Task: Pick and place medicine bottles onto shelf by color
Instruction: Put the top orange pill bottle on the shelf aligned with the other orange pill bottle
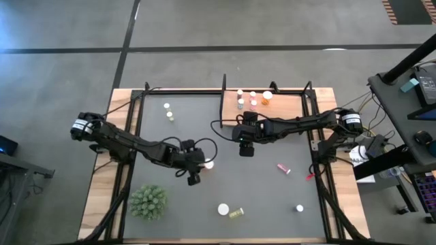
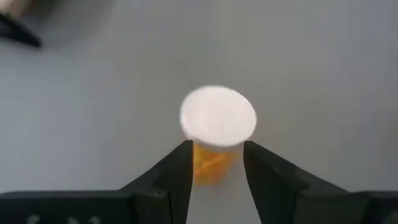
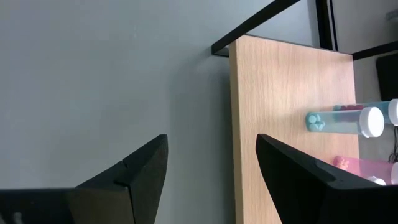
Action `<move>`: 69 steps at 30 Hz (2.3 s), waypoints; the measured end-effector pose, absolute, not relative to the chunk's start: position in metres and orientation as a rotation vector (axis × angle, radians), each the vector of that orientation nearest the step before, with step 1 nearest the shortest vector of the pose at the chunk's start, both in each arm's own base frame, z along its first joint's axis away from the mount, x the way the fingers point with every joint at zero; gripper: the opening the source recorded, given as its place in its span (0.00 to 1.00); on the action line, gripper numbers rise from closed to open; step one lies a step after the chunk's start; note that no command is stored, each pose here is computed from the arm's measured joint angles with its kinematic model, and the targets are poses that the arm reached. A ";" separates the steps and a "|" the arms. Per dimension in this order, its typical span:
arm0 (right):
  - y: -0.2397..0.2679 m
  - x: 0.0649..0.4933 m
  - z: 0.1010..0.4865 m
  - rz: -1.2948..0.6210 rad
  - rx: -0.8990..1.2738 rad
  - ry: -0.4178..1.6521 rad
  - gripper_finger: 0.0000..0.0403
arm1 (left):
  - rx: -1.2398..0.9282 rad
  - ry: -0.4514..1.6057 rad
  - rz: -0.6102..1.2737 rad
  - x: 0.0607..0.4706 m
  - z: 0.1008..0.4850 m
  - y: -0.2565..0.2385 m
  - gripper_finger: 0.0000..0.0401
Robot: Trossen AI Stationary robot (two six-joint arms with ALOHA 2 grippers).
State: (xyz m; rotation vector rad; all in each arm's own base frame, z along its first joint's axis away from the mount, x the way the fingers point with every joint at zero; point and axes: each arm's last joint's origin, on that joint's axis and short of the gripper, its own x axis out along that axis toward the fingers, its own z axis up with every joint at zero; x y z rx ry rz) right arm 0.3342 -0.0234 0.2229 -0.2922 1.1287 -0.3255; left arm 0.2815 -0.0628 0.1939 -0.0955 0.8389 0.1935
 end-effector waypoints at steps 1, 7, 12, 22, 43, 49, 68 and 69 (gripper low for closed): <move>-0.023 0.334 0.223 -0.326 -0.292 1.129 0.58 | -0.078 0.819 0.189 0.284 0.193 -0.063 0.31; -0.023 0.335 0.223 -0.327 -0.291 1.120 0.58 | -0.099 0.847 0.216 0.286 0.179 -0.063 0.31; -0.024 0.337 0.224 -0.330 -0.287 1.101 0.58 | -0.127 0.855 0.232 0.283 0.175 -0.062 0.31; -0.024 0.337 0.224 -0.330 -0.287 1.096 0.58 | 0.051 0.730 0.148 0.293 0.183 -0.061 0.35; -0.024 0.340 0.226 -0.335 -0.281 1.062 0.58 | 0.079 0.574 -0.129 0.330 0.154 -0.062 0.71; -0.024 0.341 0.227 -0.337 -0.278 1.047 0.58 | 0.064 0.602 -0.132 0.334 0.143 -0.053 0.71; -0.024 0.342 0.227 -0.337 -0.278 1.041 0.58 | 0.085 0.676 -0.054 0.336 0.125 -0.045 0.50; -0.024 0.342 0.227 -0.338 -0.278 1.041 0.58 | 0.085 0.674 -0.054 0.336 0.126 -0.045 0.48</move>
